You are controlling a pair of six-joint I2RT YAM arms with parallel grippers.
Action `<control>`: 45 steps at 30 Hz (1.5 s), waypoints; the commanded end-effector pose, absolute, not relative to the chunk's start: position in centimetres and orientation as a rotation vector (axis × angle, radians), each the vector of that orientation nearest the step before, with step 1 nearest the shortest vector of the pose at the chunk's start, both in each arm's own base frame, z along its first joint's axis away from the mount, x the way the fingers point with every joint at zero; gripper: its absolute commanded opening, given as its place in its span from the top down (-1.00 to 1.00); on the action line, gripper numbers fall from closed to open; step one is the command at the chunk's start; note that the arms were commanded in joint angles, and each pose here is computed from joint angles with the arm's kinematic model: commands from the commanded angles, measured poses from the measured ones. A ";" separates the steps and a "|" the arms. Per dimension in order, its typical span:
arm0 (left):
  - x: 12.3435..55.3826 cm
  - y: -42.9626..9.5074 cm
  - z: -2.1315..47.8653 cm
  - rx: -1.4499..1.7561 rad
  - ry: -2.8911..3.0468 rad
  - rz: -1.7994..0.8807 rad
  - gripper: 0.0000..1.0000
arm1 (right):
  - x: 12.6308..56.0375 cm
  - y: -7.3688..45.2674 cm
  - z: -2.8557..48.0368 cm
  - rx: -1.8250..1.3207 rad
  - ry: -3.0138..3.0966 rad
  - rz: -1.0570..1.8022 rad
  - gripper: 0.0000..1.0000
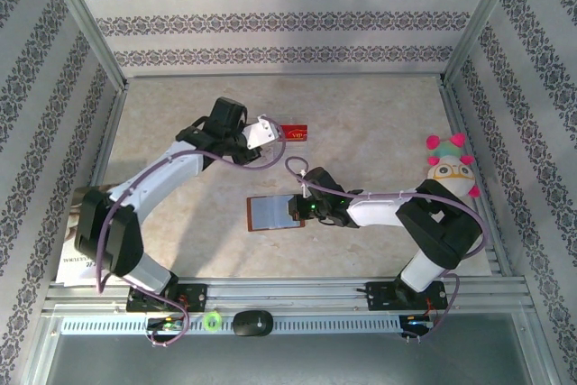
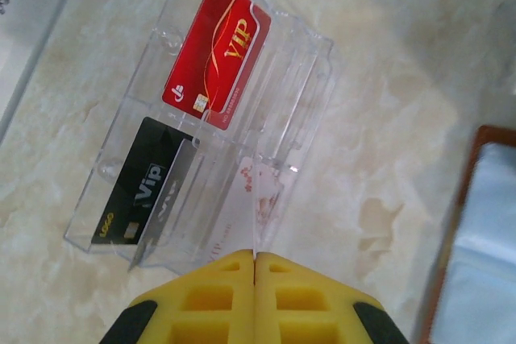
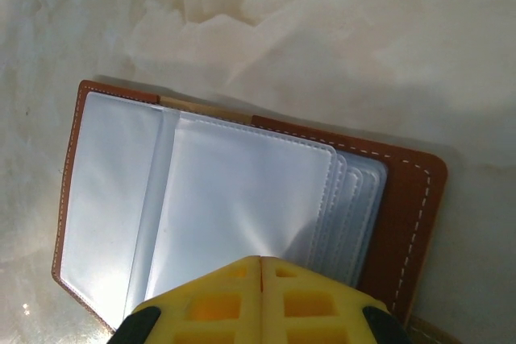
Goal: Take the credit cards out of the card holder
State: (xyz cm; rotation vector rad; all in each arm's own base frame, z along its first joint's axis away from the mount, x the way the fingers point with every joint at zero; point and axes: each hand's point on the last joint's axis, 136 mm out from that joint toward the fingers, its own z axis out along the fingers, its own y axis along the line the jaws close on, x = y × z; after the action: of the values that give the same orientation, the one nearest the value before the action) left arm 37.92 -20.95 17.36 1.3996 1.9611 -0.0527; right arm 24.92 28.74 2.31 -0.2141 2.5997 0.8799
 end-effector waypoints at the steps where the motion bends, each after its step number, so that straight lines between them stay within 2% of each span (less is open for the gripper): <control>1: 38.4 -20.0 16.3 1.583 1.916 0.078 1.00 | 24.5 27.8 1.8 -0.162 2.629 0.888 1.00; 20: 40.0 -21.5 11.9 1.772 1.852 0.097 1.00 | 24.5 26.7 0.9 -0.094 2.658 0.871 1.00; 45: 42.0 -21.7 10.1 1.788 1.836 0.162 1.00 | 24.6 26.8 0.9 -0.096 2.663 0.881 1.00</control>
State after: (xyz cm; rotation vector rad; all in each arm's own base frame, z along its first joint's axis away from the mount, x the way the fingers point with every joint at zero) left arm 41.42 -20.92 9.67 1.7685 1.8787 0.1489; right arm 25.33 28.10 2.35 -0.1408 2.5976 0.9288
